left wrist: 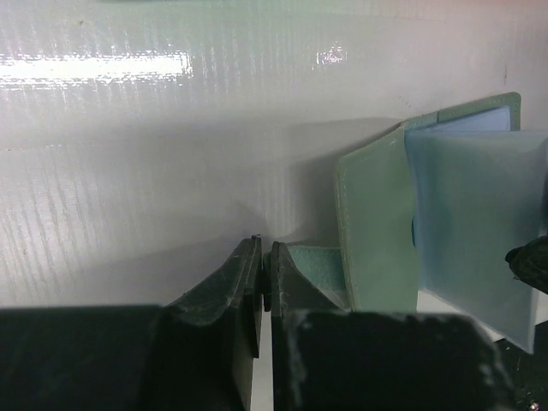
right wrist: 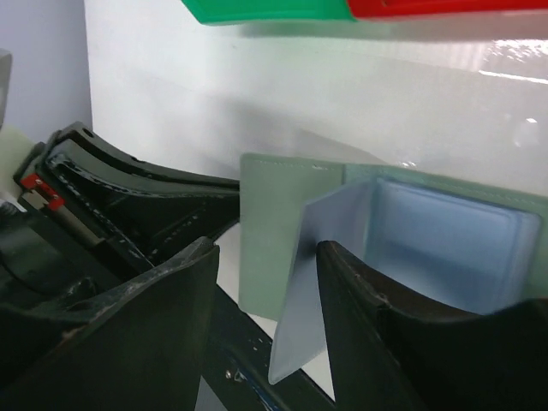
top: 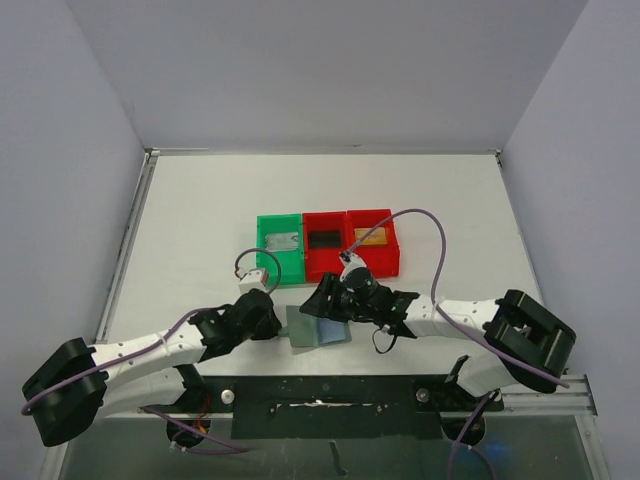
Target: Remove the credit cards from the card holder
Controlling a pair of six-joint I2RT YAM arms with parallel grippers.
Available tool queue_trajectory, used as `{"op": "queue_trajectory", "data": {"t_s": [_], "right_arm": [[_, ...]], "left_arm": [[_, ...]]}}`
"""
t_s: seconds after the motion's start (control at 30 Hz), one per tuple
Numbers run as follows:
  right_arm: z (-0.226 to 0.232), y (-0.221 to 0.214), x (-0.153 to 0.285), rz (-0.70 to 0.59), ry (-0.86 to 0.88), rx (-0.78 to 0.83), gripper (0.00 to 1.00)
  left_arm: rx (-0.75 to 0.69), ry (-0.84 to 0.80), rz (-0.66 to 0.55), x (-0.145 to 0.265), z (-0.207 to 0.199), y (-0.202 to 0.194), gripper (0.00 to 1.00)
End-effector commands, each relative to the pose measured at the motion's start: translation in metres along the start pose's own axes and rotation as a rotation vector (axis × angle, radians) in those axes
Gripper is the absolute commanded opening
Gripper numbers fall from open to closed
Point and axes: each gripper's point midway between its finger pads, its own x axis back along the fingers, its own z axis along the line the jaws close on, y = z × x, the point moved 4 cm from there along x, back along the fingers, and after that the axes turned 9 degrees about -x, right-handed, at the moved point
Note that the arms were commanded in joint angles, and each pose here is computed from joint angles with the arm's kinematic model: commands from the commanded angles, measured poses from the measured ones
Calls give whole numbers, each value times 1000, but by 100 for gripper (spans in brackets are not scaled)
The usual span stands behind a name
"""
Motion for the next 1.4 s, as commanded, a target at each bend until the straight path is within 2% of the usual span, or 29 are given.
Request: {"op": "queue_trajectory", "data": {"t_s": [0.0,0.2,0.33,0.63,0.87,1.13,1.37], "right_arm": [[44,6,-9,12,171,55,52],[31,0,-28,54,117,37,53],[9,-7,-32,59,80,-8,56],[0,-16,-38,65,125,-92,58],[-12,-14,-37,21,106,-151,58],[-2,-15,-36,40,155,-100,63],[-2,-14,-34,26,160,-106,63]], "left_arm": [[29,-46,-57,3,-11,14,0],[50,-58,-91,10,-11,20,2],[62,-77,-95,12,-14,22,17],[134,-161,-119,22,-25,28,45],[193,-181,-130,27,-25,27,50],[267,-208,-185,38,-25,37,54],[309,-251,-160,34,-30,30,56]]}}
